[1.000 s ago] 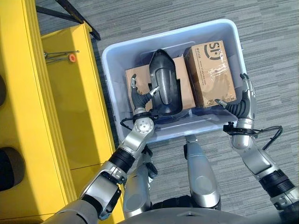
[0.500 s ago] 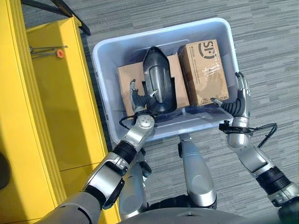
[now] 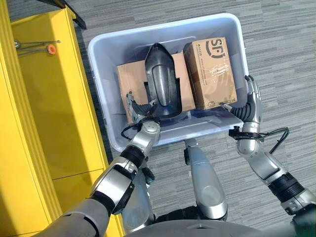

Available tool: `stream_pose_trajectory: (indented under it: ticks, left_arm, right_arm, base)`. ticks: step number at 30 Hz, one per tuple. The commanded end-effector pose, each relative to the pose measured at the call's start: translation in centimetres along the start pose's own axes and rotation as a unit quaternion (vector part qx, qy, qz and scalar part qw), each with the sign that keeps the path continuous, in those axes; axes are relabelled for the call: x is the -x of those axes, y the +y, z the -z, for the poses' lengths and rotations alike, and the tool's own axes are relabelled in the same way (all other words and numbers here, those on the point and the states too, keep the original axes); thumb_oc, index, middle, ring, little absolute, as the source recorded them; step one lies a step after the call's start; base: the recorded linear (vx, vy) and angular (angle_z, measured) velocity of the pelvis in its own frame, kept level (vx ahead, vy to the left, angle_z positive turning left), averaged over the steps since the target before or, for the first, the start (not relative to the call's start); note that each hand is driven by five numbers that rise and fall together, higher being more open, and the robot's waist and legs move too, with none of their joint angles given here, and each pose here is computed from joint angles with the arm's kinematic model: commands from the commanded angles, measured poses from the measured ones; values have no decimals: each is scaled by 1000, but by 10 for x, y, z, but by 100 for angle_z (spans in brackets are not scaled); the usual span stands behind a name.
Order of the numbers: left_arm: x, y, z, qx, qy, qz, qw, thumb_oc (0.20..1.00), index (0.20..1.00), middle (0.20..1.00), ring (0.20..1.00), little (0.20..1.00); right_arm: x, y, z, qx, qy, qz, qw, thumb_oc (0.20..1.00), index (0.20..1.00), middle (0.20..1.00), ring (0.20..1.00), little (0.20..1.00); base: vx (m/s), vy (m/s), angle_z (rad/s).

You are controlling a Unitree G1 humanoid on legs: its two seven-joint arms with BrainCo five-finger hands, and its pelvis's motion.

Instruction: Move parts from the plastic box to the shelf.

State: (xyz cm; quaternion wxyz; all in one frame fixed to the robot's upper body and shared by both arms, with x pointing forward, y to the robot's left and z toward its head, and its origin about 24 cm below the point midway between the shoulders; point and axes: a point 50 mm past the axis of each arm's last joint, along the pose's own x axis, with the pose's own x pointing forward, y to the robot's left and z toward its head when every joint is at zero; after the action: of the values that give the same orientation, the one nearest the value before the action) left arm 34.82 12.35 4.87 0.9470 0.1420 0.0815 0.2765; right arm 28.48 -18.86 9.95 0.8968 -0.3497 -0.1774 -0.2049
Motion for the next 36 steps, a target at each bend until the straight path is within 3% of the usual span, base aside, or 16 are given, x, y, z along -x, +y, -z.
stream_pose_trajectory:
  ticks: [1, 19, 30, 36]
  left_arm:
    - [1, -6, 4, -35, -14, 36, 999, 1000, 1000, 1000, 1000, 1000]
    - [6, -20, 4, -64, -15, 79, 995, 1000, 1000, 1000, 1000, 1000]
    - [6, -24, -12, -14, -35, 100, 994, 1000, 1000, 1000, 1000, 1000]
    - [12, -34, -13, 28, -14, 148, 989, 1000, 1000, 1000, 1000, 1000]
  right_arm:
    - [-7, -6, -14, -31, -20, 22, 999, 1000, 1000, 1000, 1000, 1000]
    - [-14, -10, -19, -24, -29, 9, 999, 1000, 1000, 1000, 1000, 1000]
    - [-12, -10, -18, -25, -21, 5, 999, 1000, 1000, 1000, 1000, 1000]
    - [-11, -10, -16, -27, -20, 3, 999, 1000, 1000, 1000, 1000, 1000]
  base:
    - [9, 43, -11]
    - [10, 15, -3]
    - [0, 0, -1]
    - [16, 6, 0]
